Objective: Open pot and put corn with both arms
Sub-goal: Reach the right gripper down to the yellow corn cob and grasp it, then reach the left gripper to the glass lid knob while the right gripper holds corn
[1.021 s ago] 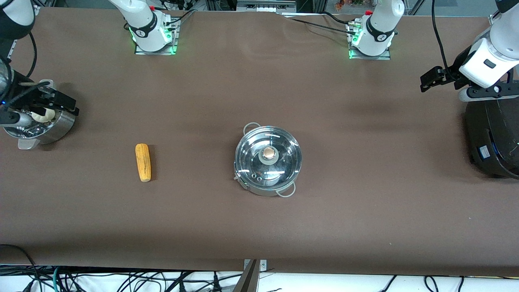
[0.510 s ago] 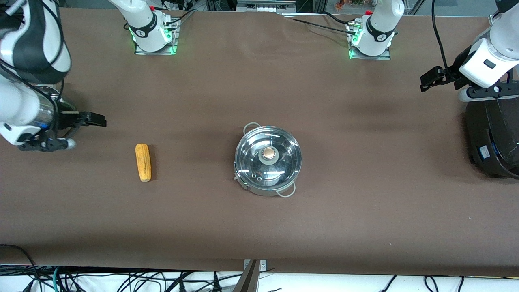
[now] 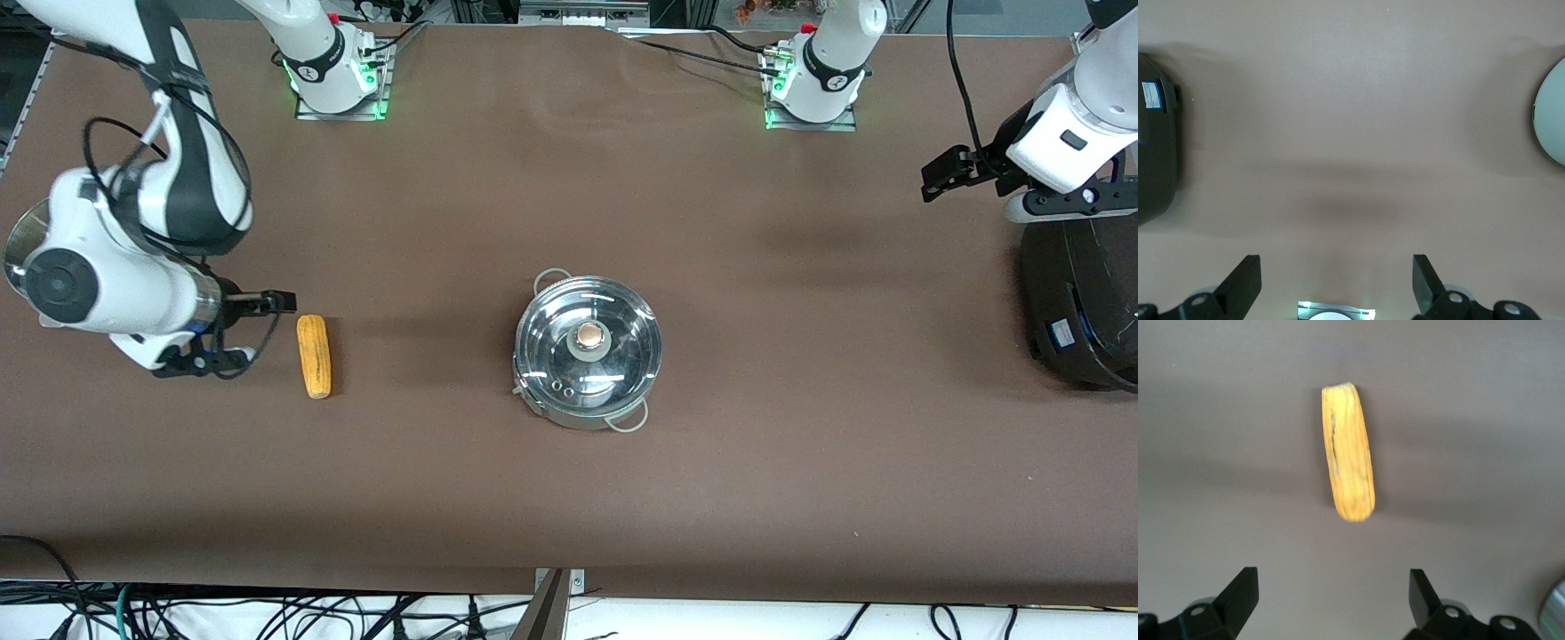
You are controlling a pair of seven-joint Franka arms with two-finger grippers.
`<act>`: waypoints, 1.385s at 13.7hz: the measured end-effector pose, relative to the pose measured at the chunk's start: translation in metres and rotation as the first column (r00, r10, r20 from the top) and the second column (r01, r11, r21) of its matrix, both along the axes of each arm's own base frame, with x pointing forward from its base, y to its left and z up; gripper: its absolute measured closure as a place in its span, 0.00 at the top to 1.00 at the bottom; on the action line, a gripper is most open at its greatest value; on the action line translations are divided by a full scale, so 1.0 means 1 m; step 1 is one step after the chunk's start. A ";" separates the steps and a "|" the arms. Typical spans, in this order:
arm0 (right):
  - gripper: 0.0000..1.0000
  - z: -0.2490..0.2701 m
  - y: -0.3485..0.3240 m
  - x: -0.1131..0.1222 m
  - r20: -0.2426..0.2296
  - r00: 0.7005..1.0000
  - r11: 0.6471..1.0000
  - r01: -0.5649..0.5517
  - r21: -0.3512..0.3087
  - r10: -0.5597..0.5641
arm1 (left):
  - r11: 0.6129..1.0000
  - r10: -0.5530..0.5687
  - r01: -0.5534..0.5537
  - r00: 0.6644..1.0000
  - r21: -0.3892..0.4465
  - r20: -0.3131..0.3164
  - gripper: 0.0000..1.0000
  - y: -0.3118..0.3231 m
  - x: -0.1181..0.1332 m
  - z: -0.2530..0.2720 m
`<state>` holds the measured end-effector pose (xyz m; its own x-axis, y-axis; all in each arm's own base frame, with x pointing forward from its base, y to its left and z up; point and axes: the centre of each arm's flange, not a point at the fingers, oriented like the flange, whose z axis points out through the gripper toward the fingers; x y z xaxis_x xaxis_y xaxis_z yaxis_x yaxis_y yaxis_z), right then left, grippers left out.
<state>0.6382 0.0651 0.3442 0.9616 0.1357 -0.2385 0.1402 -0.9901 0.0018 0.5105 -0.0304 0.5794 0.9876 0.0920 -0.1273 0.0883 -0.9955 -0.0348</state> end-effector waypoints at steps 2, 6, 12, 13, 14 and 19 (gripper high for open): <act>1.00 -0.030 0.001 0.002 0.032 0.999 1.000 -0.010 -0.007 0.010 | 1.000 0.000 0.000 1.000 0.000 0.000 1.00 0.000 0.000 0.000; 1.00 -0.077 -0.006 -0.011 0.103 0.992 0.996 -0.060 -0.058 0.066 | 1.000 0.000 0.000 1.000 0.000 0.000 1.00 0.000 0.000 0.000; 1.00 -0.122 -0.007 -0.036 0.196 0.973 0.993 -0.112 -0.045 0.119 | 1.000 0.000 0.000 1.000 0.000 0.000 1.00 0.000 0.000 0.000; 1.00 -0.123 -0.006 -0.037 0.203 0.971 0.991 -0.124 -0.043 0.130 | 1.000 0.000 0.000 1.000 0.000 0.000 1.00 0.000 0.000 0.000; 1.00 -0.123 -0.006 -0.037 0.212 0.968 0.991 -0.129 -0.042 0.135 | 1.000 0.000 0.000 1.000 0.000 0.000 1.00 0.000 0.000 0.000; 1.00 -0.140 -0.006 -0.041 0.246 0.959 0.990 -0.138 -0.038 0.143 | 1.000 0.002 -0.002 1.000 0.000 0.000 1.00 0.001 0.000 0.000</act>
<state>0.5974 0.0593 0.2046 0.9625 0.2714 0.0001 0.2706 -0.9598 0.0738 0.5106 -0.0294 0.5792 0.9874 0.0940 -0.1276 0.0903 -0.9953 -0.0348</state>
